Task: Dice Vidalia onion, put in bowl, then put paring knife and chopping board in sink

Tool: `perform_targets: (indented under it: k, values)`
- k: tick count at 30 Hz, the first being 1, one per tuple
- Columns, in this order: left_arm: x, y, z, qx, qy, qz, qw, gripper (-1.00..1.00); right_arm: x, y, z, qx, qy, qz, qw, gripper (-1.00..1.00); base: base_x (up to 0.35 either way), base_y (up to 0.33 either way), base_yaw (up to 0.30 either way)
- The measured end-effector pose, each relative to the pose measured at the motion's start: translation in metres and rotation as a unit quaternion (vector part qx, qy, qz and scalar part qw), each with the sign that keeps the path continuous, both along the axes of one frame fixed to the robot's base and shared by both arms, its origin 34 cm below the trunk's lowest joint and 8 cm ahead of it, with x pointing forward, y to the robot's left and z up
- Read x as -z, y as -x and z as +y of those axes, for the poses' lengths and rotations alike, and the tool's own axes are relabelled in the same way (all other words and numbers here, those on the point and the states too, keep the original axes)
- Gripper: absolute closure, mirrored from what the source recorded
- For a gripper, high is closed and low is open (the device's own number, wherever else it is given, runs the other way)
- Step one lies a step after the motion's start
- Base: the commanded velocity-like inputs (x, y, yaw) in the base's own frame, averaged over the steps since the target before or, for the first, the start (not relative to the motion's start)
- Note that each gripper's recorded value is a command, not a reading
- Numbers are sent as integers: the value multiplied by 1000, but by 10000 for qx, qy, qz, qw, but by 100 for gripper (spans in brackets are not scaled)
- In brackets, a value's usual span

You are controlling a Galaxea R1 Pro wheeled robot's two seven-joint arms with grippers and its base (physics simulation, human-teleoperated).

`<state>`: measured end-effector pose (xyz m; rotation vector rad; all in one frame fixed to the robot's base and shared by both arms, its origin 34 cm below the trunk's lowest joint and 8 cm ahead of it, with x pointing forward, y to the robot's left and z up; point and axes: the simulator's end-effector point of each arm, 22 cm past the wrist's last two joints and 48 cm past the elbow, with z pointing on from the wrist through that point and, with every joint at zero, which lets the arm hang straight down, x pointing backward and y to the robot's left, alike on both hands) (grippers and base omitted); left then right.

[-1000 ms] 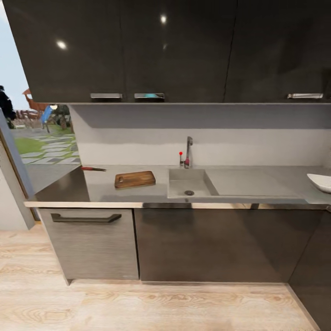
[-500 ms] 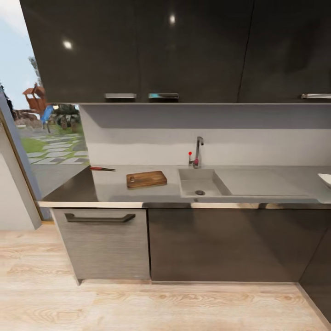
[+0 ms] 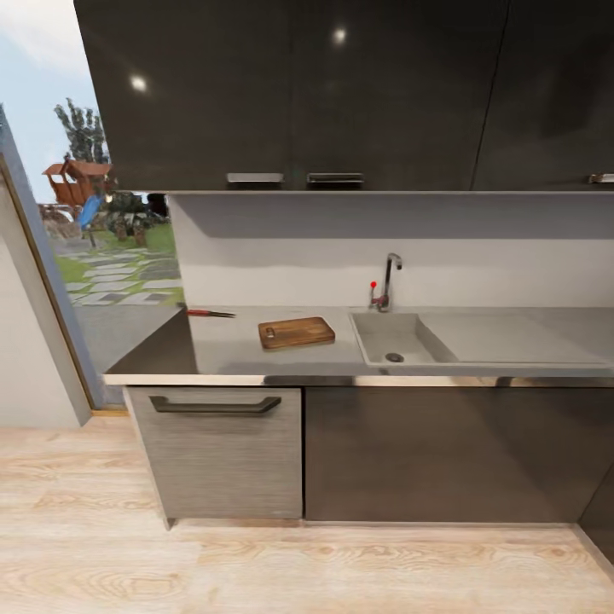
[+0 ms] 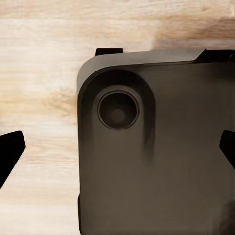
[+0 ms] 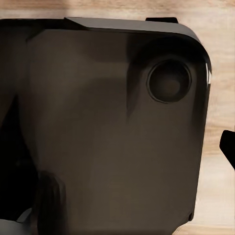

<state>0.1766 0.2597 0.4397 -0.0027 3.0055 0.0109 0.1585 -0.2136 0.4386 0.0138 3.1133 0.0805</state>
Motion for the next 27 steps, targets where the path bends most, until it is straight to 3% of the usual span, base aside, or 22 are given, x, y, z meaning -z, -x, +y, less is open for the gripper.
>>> perform_targets:
  k: [27]
  values:
    - [0,1,-1,20,11,6,10000,-100,0,0,0,0,0,0,10000,-100,0,287,-5]
